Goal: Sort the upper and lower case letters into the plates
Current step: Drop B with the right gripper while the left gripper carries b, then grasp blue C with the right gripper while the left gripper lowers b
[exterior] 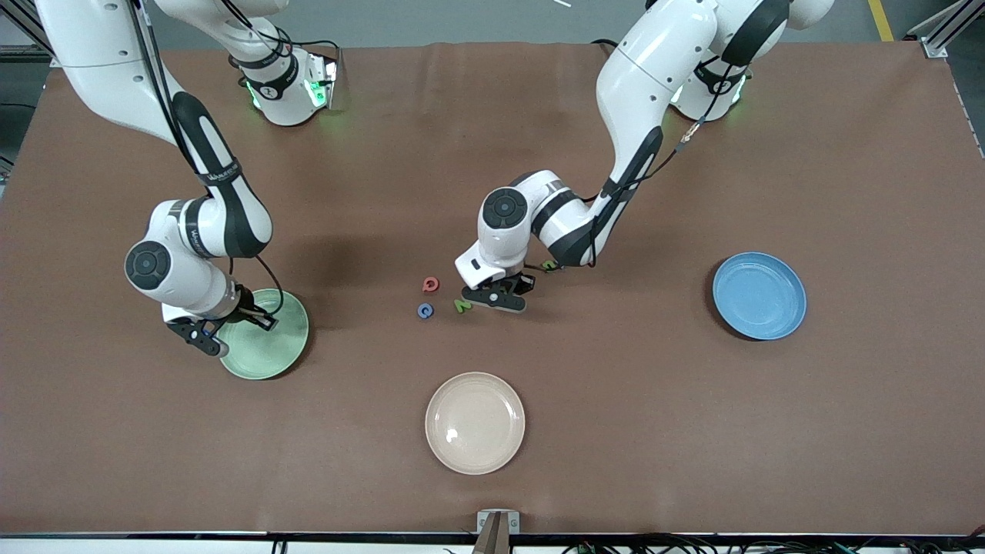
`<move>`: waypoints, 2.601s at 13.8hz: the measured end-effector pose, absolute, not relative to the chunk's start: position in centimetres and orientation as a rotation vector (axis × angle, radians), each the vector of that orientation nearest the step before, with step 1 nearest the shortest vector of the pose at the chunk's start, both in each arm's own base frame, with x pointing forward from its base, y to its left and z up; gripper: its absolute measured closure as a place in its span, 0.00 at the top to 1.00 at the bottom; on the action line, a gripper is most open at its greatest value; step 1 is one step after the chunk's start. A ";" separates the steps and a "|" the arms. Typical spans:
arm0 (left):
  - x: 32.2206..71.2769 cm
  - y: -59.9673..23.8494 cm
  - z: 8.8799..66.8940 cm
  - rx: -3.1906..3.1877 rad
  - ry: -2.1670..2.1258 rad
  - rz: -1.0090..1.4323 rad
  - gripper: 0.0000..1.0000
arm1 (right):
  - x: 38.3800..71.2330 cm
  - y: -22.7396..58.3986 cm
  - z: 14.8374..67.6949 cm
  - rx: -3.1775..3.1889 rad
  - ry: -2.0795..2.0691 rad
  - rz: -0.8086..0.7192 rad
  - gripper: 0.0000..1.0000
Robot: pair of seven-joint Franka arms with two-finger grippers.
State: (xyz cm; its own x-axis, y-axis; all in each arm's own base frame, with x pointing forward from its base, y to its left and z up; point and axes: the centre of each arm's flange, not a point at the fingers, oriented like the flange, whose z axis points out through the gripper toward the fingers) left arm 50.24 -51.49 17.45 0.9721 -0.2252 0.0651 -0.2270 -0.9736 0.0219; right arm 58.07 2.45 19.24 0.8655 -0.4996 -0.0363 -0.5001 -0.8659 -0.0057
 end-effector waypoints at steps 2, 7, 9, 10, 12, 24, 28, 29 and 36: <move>50.6 -51.3 17.6 3.091 -0.348 0.107 0.28 | 57.3 3.2 18.5 -3.023 0.787 0.065 0.36; 53.2 -49.1 23.3 3.147 -0.316 0.097 0.28 | 57.2 4.5 18.6 -3.024 0.754 0.068 0.36; 55.0 -45.5 27.7 3.187 -0.425 0.047 0.28 | 57.2 4.6 18.6 -3.024 0.752 0.067 0.52; 55.9 -43.1 29.5 3.194 -0.475 0.033 0.28 | 57.3 4.6 18.7 -3.023 0.751 0.063 0.60; 57.1 -37.7 31.7 3.206 -0.512 0.007 0.28 | 57.9 4.6 19.5 -3.020 0.747 0.046 0.81; 50.7 -18.7 32.9 3.248 -0.488 -0.054 0.28 | 57.6 29.2 20.1 -2.866 1.138 0.032 1.00; 50.9 -13.0 30.5 3.235 -0.495 -0.097 0.28 | 57.9 33.0 18.3 -2.801 1.267 0.029 1.00; 51.1 -11.9 29.9 3.228 -0.505 -0.102 0.28 | 58.0 33.4 18.3 -2.792 1.280 0.027 1.00; 52.8 -5.8 23.8 3.161 -0.608 -0.131 0.28 | 57.8 34.0 17.7 -2.784 1.309 0.036 0.73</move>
State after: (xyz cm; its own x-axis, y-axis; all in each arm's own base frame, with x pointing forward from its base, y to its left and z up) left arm 52.82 -5.84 23.81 0.9255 -0.3667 -0.0947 -0.3731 -0.9257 -0.0628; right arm 57.75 34.01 17.67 0.6379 -0.7686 -0.0483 -0.7701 -0.6361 -0.0485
